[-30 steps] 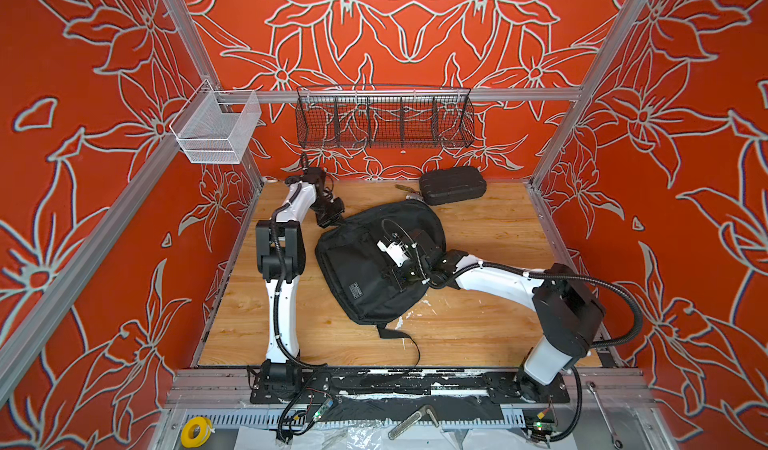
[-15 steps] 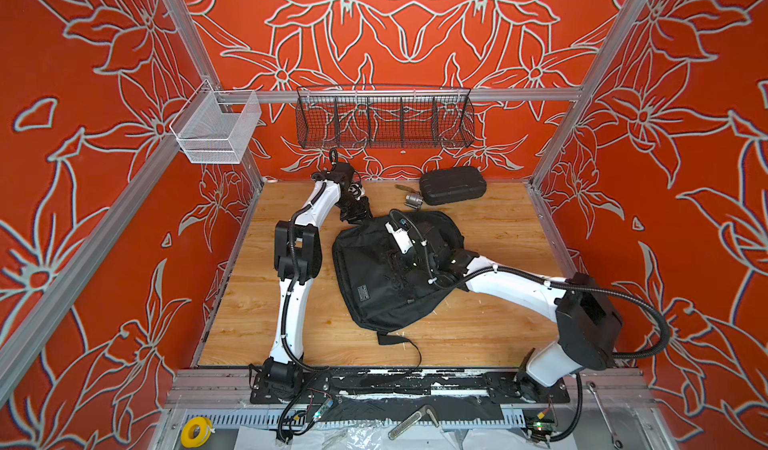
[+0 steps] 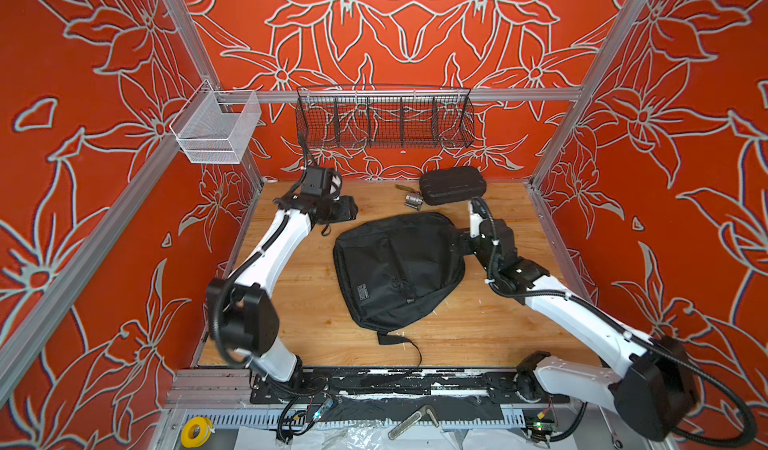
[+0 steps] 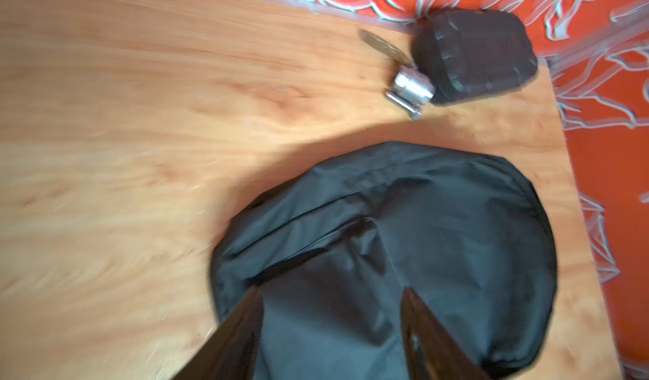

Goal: Pack the student bag

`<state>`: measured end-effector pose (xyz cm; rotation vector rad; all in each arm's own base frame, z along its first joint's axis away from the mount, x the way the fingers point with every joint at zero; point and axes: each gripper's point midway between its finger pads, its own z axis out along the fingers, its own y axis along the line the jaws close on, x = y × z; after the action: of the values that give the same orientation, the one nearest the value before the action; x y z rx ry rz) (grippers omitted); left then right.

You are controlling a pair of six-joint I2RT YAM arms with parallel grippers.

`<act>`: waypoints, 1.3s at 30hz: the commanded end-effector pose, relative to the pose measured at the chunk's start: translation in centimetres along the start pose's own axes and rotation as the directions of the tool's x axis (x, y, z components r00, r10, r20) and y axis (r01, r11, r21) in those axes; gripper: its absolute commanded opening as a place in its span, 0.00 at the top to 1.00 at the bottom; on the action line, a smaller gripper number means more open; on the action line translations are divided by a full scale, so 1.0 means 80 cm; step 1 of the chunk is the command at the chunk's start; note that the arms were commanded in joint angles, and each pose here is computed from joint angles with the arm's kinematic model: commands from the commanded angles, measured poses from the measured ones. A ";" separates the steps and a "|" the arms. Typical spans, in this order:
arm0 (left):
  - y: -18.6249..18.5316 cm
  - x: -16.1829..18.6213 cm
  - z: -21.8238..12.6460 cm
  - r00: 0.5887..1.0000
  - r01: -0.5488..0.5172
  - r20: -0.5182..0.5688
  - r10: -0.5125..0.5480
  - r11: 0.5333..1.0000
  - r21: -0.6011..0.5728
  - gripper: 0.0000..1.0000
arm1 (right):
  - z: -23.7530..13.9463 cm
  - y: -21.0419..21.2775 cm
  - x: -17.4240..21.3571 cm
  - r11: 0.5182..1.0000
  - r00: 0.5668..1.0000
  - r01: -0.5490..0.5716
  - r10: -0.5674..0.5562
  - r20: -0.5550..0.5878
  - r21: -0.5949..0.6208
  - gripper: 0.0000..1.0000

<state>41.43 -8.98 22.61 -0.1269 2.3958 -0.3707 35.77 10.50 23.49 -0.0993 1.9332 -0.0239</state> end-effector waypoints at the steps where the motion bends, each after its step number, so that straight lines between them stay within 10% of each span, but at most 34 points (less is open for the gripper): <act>1: 0.073 0.024 -0.001 0.992 0.017 0.125 0.016 0.966 -0.260 0.32 | -0.011 -0.063 0.019 0.981 0.998 0.060 -0.062 0.005 0.187 0.03; 7: 0.168 0.103 -0.052 0.965 0.081 0.253 0.071 0.835 -0.544 0.19 | 0.009 -0.140 0.099 0.953 0.998 -0.030 0.047 -0.051 0.300 0.03; 22: 0.184 0.136 -0.013 0.899 0.081 0.414 0.142 0.875 -0.477 0.16 | 0.078 -0.136 0.158 0.982 0.997 -0.038 0.050 -0.057 0.187 0.03; 39: 0.175 0.126 0.039 0.918 -0.088 0.329 0.221 0.923 -0.375 0.08 | 0.076 -0.119 0.169 0.995 0.999 -0.023 0.025 -0.022 0.100 0.03</act>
<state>35.06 2.23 8.90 -0.1945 2.0955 0.2228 36.88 -0.23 8.59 0.0286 1.9794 -0.1166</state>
